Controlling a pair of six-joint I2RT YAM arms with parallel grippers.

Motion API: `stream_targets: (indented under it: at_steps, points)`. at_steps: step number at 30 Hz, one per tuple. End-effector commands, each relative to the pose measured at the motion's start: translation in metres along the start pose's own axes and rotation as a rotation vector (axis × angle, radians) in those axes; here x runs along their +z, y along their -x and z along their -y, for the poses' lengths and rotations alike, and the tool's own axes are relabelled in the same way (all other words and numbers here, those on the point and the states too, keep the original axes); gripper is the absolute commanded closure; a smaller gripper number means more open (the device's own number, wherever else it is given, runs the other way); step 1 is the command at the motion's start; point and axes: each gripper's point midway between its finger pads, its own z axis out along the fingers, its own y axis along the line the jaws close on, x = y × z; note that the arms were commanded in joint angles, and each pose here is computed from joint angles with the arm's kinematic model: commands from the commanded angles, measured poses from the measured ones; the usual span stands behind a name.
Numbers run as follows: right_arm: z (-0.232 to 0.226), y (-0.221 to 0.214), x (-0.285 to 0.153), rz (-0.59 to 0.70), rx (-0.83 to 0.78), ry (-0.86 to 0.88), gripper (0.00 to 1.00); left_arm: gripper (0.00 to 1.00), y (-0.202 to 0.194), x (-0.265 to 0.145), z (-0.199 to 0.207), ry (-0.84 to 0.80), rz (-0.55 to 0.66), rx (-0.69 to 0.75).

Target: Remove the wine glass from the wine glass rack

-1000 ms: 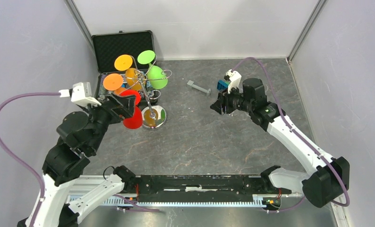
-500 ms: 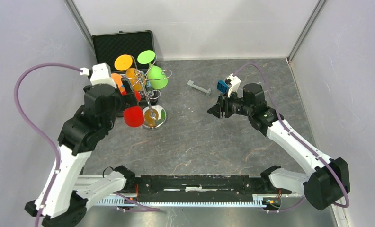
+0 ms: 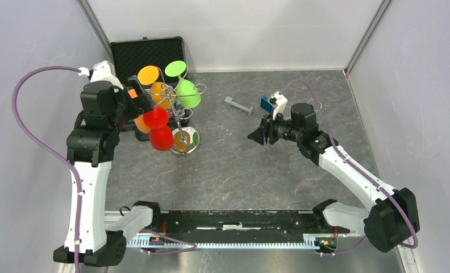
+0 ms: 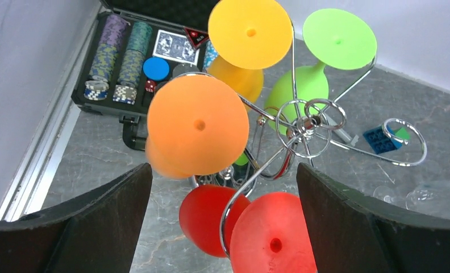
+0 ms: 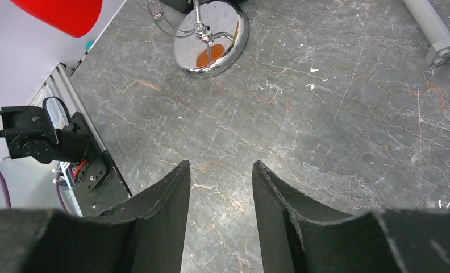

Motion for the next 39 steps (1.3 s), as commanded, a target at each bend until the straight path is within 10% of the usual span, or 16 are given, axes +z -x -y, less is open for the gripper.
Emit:
stream_targets:
  at_steps: [1,6,14,21,30,39]
  points:
    - [-0.003,0.003,0.004,0.02,-0.011,0.038,0.51,0.0,0.029,-0.007,-0.007,0.019,0.091,-0.044]
    - [0.0,-0.007,0.009,-0.008,-0.006,0.046,0.52,0.0,0.042,0.003,-0.058,0.222,0.126,-0.035]
    - [0.003,-0.013,0.01,-0.021,0.0,0.036,0.53,0.01,0.041,0.033,-0.045,-0.032,0.071,-0.231]
    - [0.004,-0.014,0.012,-0.023,0.01,0.037,0.54,0.25,0.039,0.043,-0.056,-0.136,0.05,-0.363]
    - [0.005,-0.017,0.015,-0.034,0.022,0.041,0.55,0.25,0.024,0.046,-0.037,-0.287,0.03,-0.436]
    - [0.008,-0.018,0.02,-0.03,0.023,0.049,0.56,0.51,0.015,0.048,-0.033,-0.32,0.006,-0.47]
